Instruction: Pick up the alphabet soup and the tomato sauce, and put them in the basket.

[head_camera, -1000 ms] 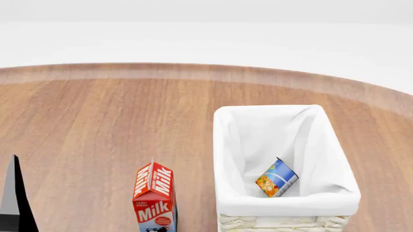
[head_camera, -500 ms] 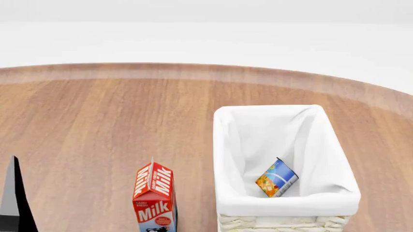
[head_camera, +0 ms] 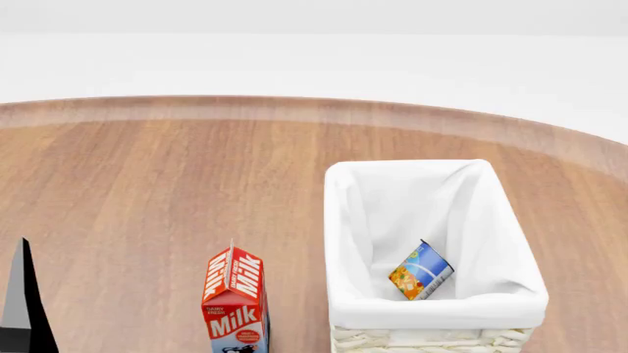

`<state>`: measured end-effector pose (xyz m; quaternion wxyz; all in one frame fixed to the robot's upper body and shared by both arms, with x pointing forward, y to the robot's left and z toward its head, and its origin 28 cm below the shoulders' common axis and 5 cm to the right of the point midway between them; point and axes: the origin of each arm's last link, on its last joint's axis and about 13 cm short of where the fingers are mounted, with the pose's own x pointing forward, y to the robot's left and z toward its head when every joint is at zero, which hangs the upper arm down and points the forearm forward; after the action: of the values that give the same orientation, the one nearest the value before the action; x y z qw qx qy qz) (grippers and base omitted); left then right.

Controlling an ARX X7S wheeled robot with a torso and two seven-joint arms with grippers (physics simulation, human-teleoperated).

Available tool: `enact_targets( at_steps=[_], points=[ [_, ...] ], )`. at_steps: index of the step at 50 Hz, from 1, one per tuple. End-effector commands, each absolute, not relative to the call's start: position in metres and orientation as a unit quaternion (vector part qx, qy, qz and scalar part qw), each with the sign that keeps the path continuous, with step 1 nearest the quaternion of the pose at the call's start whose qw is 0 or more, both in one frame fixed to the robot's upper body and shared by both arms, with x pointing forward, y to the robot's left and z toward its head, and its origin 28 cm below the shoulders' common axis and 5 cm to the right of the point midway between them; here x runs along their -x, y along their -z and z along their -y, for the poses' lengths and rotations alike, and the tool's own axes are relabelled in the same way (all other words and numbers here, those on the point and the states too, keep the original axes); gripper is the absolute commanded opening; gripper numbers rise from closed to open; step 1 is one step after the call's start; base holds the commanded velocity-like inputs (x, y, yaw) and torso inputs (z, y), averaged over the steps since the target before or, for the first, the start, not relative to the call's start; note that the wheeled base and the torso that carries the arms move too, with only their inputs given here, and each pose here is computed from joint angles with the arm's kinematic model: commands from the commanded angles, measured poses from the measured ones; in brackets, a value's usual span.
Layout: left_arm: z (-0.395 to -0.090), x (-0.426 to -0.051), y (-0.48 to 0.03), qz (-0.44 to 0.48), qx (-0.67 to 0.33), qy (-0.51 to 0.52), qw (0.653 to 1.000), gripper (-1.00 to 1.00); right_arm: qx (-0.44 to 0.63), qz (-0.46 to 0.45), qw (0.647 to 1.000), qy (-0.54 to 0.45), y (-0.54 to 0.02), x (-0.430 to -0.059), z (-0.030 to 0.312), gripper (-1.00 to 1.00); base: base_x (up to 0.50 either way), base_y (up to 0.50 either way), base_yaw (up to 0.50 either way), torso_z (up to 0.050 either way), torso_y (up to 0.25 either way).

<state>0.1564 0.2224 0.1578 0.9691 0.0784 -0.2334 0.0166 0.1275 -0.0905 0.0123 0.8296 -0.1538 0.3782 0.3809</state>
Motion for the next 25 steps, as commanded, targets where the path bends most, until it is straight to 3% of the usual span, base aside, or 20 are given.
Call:
enact_targets(
  at_steps=[1,25],
  points=[
    [-0.223,-0.156,-0.158,0.233,-0.078,-0.017,0.969,1.0,0.152,-0.303,0.866,-0.367,-0.056,-0.14,0.098,-1.0,0.0,0.0,0.0,0.0,0.0],
    [-0.222,-0.156,-0.16,0.234,-0.08,-0.016,0.969,1.0,0.115,-0.139,0.932,-0.315,-0.149,-0.153,0.112,-1.0,0.0,0.0,0.0,0.0,0.0]
  ],
)
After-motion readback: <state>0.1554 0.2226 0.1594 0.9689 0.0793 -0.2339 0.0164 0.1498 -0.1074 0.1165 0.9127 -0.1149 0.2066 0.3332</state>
